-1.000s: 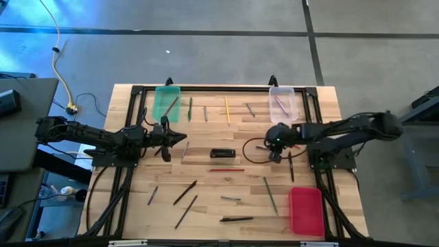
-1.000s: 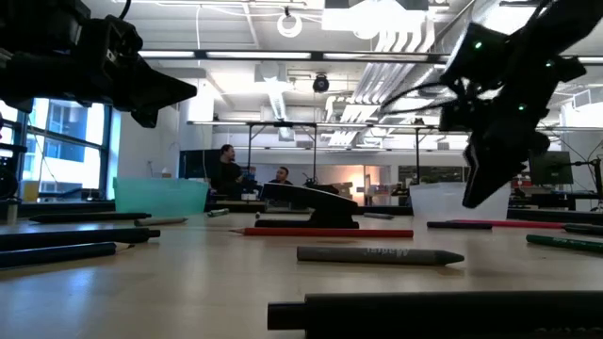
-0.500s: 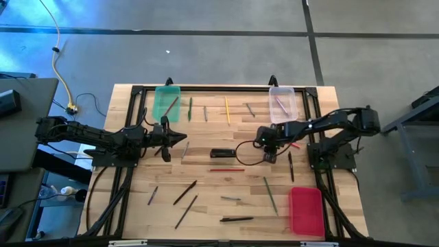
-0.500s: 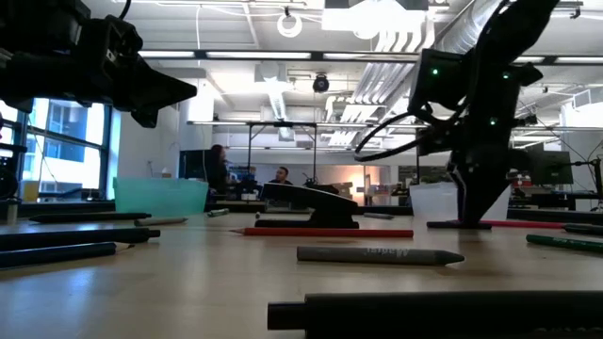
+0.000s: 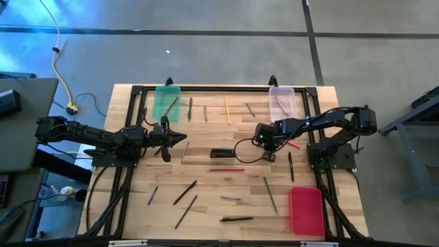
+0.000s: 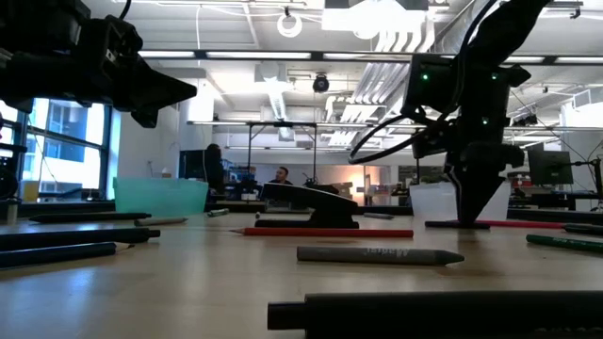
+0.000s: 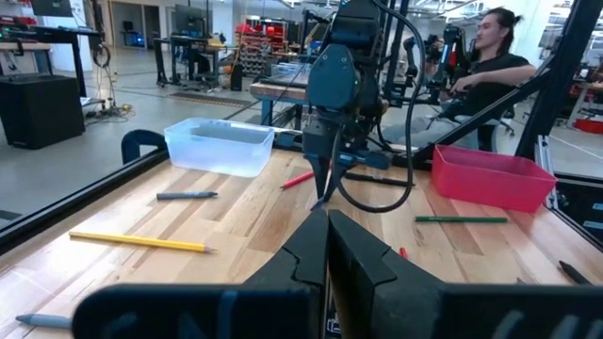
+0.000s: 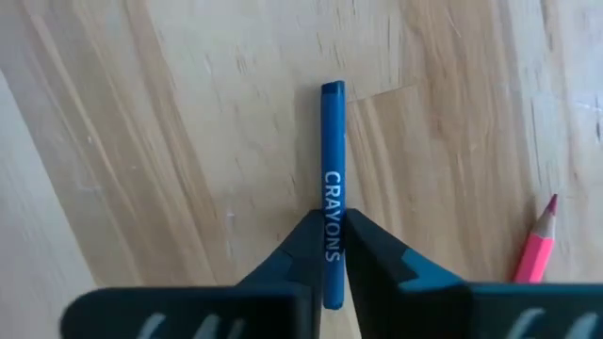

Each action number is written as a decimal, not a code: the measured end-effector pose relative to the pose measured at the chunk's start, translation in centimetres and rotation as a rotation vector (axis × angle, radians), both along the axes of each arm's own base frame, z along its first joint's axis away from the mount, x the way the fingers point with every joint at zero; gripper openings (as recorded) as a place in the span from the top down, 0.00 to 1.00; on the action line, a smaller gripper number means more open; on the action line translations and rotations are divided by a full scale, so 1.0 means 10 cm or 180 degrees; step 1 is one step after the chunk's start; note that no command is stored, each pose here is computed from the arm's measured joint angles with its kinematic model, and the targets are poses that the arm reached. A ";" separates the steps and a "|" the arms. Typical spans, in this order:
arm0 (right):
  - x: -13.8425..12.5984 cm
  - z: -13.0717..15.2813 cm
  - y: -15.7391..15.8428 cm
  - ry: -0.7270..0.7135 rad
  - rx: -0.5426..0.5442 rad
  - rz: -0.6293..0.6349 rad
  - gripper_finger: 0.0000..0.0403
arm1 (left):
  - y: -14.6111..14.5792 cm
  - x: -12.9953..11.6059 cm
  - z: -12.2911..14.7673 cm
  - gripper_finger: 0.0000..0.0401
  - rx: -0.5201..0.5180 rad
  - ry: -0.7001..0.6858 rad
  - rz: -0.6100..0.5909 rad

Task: Sort crayons/erasers/pens/pencils in bins
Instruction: Put the blue crayon into the red bin

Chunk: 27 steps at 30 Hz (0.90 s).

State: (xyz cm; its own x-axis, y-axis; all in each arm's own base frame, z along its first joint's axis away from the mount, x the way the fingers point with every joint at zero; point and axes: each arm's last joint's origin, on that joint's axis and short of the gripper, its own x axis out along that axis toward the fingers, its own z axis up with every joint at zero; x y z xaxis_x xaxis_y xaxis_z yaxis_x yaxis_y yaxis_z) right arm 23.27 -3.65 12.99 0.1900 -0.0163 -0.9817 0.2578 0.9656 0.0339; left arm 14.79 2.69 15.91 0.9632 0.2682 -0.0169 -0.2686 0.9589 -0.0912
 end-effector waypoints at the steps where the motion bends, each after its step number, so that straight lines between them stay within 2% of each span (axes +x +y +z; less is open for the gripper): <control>1: 0.00 0.00 0.00 0.0000 0.0009 -0.0016 0.95 | 0.00 0.00 0.00 1.00 0.0000 0.0000 0.0000; 5: -0.03 0.04 0.01 -0.0003 0.0044 -0.0122 0.96 | 0.00 0.00 0.00 1.00 0.0000 0.0000 0.0000; 8: -0.12 0.11 0.04 0.0066 0.0204 -0.0205 0.95 | 0.00 0.00 0.00 1.00 0.0000 -0.0001 0.0000; 15: -0.28 0.39 0.14 -0.0083 0.0212 -0.0418 0.95 | 0.00 0.00 0.00 1.00 0.0001 -0.0003 0.0000; 22: -0.45 0.68 0.44 -0.0186 0.0315 -0.0406 0.95 | 0.00 0.00 0.00 1.00 0.0002 -0.0009 0.0002; 27: -0.46 0.95 0.76 -0.0189 0.0386 -0.0285 0.95 | 0.00 0.00 0.00 1.00 0.0002 -0.0012 0.0003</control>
State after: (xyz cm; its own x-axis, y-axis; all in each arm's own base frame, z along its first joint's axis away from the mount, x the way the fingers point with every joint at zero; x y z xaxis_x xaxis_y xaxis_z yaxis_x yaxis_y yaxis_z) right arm 18.62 3.91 22.45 0.2507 0.0823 -0.9646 0.3367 0.9267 0.1666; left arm 14.79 2.69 15.94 0.9630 0.2693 -0.0132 -0.2693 0.9587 -0.0916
